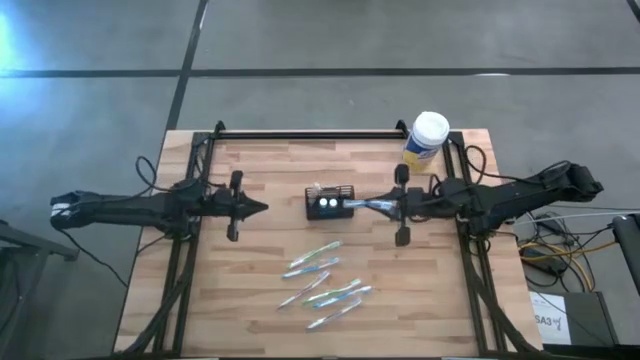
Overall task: Pick & Place toothbrushing station
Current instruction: Put the bottom right blue toothbrush in the wire organizer
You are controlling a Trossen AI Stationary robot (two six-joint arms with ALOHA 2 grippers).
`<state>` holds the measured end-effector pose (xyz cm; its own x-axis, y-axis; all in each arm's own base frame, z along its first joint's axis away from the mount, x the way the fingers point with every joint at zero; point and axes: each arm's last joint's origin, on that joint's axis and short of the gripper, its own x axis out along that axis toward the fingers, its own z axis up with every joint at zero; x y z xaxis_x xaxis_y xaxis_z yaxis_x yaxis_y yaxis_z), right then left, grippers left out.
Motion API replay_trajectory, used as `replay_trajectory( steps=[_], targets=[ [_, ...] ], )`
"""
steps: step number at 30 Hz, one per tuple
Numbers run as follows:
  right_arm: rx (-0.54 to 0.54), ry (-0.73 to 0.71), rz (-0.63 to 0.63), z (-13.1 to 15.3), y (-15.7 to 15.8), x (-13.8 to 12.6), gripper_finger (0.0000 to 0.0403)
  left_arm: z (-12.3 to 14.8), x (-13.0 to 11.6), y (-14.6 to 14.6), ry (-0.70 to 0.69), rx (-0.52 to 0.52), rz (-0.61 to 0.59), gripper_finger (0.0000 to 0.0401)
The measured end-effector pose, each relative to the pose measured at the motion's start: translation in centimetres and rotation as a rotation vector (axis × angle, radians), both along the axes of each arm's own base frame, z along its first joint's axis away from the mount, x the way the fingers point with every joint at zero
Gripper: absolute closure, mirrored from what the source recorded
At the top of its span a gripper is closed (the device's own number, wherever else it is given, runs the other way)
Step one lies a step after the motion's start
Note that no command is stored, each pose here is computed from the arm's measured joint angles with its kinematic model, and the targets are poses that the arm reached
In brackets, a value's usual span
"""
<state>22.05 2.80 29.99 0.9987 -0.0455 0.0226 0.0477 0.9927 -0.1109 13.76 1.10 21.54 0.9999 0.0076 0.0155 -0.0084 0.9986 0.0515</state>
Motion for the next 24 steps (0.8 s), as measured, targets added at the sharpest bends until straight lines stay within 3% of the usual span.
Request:
replay_trajectory(
  steps=[3,9,24],
  targets=[
    [0.048,0.015,-0.031,-0.7,-0.6,-1.5,0.0380,0.0,-0.1,0.0,-0.062,-0.026,-0.001,0.0389],
    [0.128,0.089,-0.116,-1.1,-2.1,-3.7,0.0379,-0.4,-0.1,0.0,-0.050,-0.013,0.001,0.0392],
    [0.229,0.136,-0.160,-2.0,-2.8,-7.0,0.0379,-1.8,0.0,0.0,0.085,-0.020,0.008,0.0392]
  ],
)
